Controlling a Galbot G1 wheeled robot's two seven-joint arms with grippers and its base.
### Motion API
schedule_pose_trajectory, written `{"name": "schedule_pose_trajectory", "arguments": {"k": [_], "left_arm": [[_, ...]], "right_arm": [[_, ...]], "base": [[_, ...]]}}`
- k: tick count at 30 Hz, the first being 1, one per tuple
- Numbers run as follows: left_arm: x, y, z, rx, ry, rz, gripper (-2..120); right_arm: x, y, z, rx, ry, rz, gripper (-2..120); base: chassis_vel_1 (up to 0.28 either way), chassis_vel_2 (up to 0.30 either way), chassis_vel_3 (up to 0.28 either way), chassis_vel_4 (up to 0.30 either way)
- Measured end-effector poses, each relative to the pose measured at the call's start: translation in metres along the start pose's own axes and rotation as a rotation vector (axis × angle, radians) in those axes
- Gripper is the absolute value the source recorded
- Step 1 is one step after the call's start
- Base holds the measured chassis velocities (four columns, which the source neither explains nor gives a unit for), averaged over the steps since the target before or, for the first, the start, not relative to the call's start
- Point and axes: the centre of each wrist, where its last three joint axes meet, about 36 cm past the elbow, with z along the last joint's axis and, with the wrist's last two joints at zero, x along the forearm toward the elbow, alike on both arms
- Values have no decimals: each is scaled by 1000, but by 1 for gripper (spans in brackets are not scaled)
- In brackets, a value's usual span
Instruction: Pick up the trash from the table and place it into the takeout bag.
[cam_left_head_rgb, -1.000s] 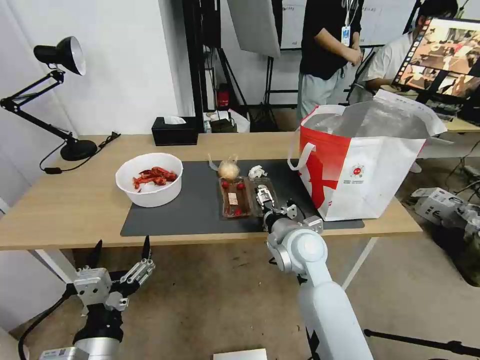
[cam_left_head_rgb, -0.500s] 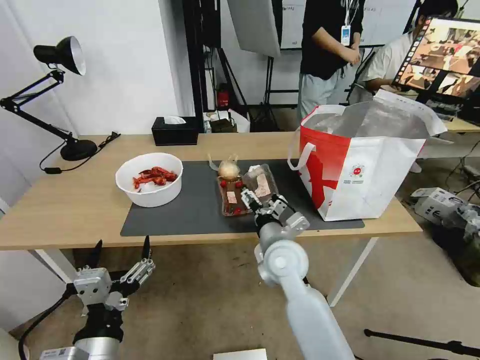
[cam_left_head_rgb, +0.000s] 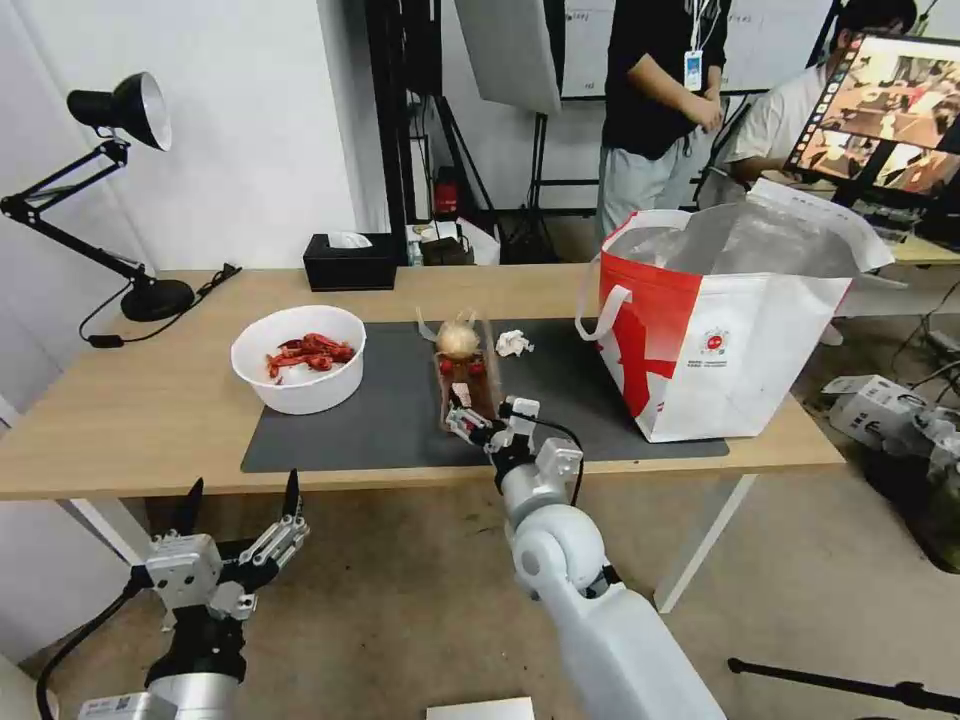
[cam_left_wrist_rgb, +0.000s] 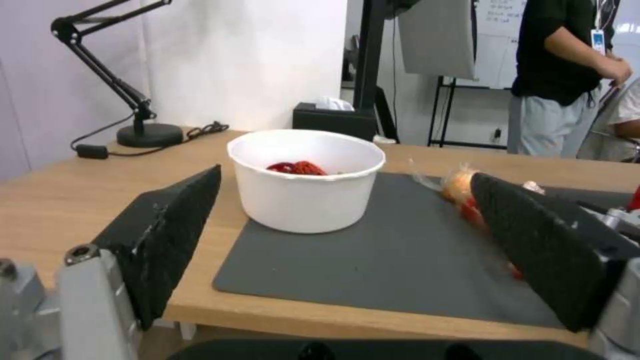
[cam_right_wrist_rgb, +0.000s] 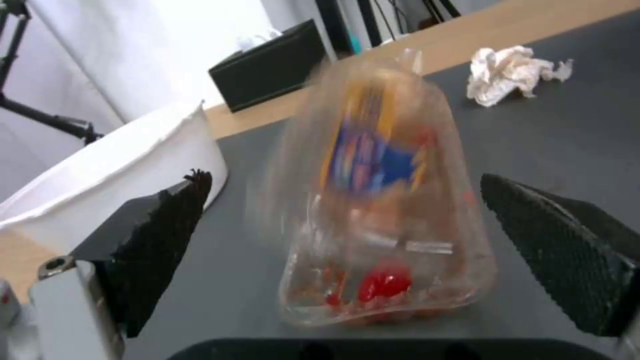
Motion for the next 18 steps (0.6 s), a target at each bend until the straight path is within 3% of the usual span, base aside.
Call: {"name": "schedule_pose_trajectory", "arguments": {"k": [7, 13, 18], "left_arm": [[-1, 0, 0, 3, -4, -2, 100], [-3, -3, -1, 41, 8, 4, 100], [-6, -6, -1, 91, 27, 18, 100]], "right_arm": [[15, -1, -19, -4, -35, -31, 100], [12, -25, -43, 45, -64, -50, 100], [-19, -49, -65, 104, -54, -58, 84]], "base": [[0, 0, 0, 0], [0, 0, 0, 0], [0, 0, 0, 0]]}}
